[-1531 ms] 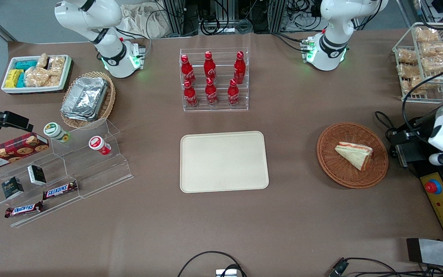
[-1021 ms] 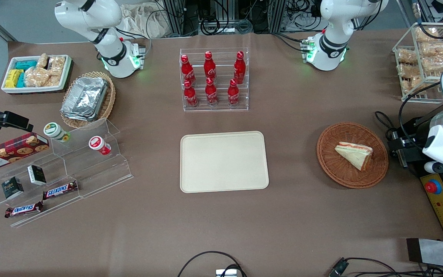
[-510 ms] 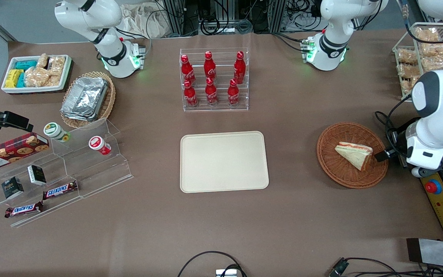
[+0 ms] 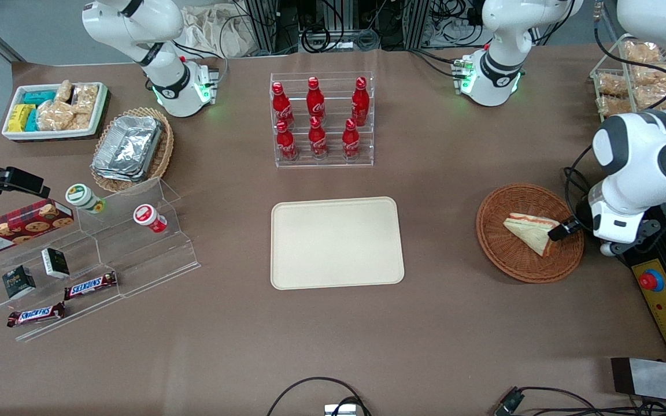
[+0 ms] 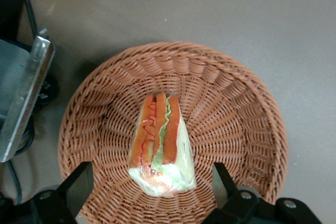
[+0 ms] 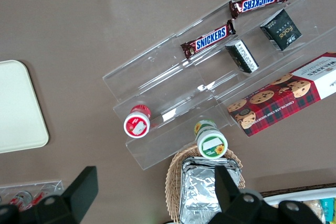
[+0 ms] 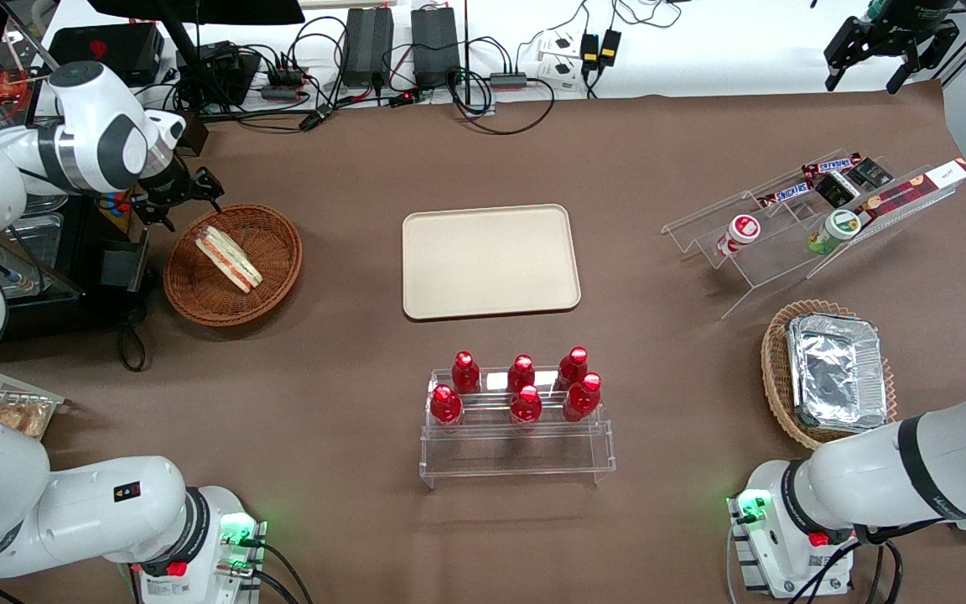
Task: Place sandwich from basket to tray
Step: 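Lower the open left gripper around the sandwich and close it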
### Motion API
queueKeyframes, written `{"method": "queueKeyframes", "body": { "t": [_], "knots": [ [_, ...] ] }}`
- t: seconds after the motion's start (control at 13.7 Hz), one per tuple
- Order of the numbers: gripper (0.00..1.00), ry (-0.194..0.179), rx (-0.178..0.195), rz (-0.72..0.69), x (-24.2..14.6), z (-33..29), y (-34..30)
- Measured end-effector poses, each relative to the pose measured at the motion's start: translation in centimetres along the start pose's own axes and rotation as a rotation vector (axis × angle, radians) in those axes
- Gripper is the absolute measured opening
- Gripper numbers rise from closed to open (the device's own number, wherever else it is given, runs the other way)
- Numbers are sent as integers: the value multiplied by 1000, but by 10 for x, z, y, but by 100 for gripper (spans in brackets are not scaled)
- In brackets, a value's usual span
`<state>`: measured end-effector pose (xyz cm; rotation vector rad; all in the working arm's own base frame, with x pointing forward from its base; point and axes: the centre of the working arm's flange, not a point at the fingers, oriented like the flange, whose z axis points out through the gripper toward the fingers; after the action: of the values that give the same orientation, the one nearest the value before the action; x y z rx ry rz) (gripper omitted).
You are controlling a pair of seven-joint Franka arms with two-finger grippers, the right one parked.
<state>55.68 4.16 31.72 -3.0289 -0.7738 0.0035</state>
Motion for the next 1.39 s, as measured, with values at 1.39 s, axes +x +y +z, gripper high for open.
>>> {"method": "queueKeyframes", "body": {
  "t": [1.39],
  "knots": [
    [77, -88, 19, -11, -8, 67, -9]
  ]
}}
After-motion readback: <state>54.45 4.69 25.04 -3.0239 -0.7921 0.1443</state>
